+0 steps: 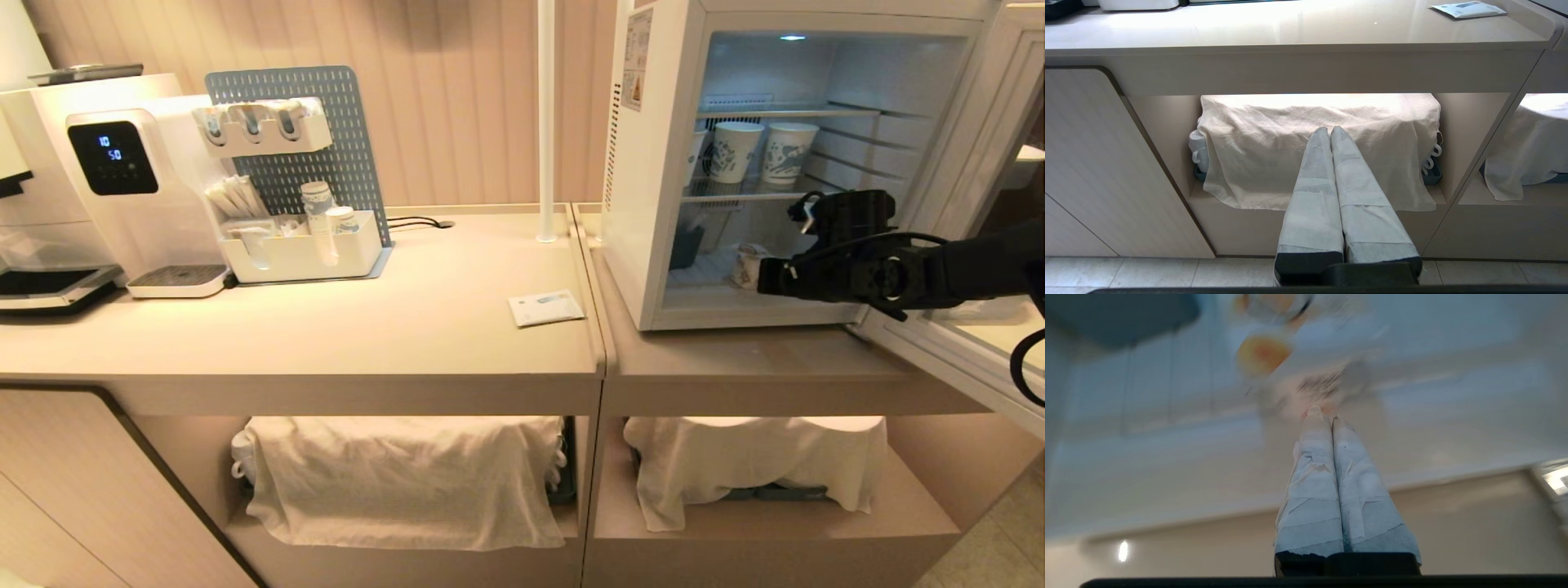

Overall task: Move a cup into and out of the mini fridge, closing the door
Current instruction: Take the yoghurt out of the freezer

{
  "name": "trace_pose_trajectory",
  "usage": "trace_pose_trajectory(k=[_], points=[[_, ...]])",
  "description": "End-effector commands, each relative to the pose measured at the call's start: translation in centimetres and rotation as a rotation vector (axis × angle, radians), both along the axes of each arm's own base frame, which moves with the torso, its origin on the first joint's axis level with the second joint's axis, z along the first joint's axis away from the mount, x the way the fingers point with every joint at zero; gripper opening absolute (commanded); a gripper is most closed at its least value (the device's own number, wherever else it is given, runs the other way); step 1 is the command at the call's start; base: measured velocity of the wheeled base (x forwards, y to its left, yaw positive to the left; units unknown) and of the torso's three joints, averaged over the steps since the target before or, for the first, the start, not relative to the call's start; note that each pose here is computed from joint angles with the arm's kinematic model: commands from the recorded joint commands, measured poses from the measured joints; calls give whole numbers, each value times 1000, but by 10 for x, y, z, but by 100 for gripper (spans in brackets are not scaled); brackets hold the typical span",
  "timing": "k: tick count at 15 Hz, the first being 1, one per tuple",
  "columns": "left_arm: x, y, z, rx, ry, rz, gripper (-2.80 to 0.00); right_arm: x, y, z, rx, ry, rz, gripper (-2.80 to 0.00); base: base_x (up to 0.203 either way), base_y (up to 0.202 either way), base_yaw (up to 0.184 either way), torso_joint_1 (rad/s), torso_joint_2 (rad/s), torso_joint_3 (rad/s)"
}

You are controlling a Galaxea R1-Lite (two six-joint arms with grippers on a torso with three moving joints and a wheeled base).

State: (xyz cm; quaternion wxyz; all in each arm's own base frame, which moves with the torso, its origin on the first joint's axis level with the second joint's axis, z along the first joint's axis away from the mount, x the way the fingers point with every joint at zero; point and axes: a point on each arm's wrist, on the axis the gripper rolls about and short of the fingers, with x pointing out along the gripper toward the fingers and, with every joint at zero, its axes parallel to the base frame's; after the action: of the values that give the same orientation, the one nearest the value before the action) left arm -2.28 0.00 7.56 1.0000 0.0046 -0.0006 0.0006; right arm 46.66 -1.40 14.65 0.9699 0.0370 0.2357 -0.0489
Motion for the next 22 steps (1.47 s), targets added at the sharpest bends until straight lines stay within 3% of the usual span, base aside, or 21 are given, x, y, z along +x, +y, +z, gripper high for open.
trace_pose_trajectory(k=[1, 2, 3, 12, 22], points=[[0, 0, 0, -1, 1, 0, -280, -1, 1, -6, 2, 18, 1, -280, 0, 0, 0, 0, 0, 0], [0, 0, 0, -1, 1, 0, -280, -3, 3, -4, 1, 18, 7, -280, 0, 0, 0, 0, 0, 0], [0, 0, 0, -1, 0, 0, -280, -3, 5, -5, 0, 22, 9, 0, 0, 0, 0, 0, 0, 0], [0, 0, 0, 0, 1, 0, -280, -11, 5, 2, 1, 20, 15, 0, 0, 0, 0, 0, 0, 0], [0, 0, 0, -1, 1, 0, -280, 27, 4, -8, 0, -54, 9, 0, 0, 0, 0, 0, 0, 0]])
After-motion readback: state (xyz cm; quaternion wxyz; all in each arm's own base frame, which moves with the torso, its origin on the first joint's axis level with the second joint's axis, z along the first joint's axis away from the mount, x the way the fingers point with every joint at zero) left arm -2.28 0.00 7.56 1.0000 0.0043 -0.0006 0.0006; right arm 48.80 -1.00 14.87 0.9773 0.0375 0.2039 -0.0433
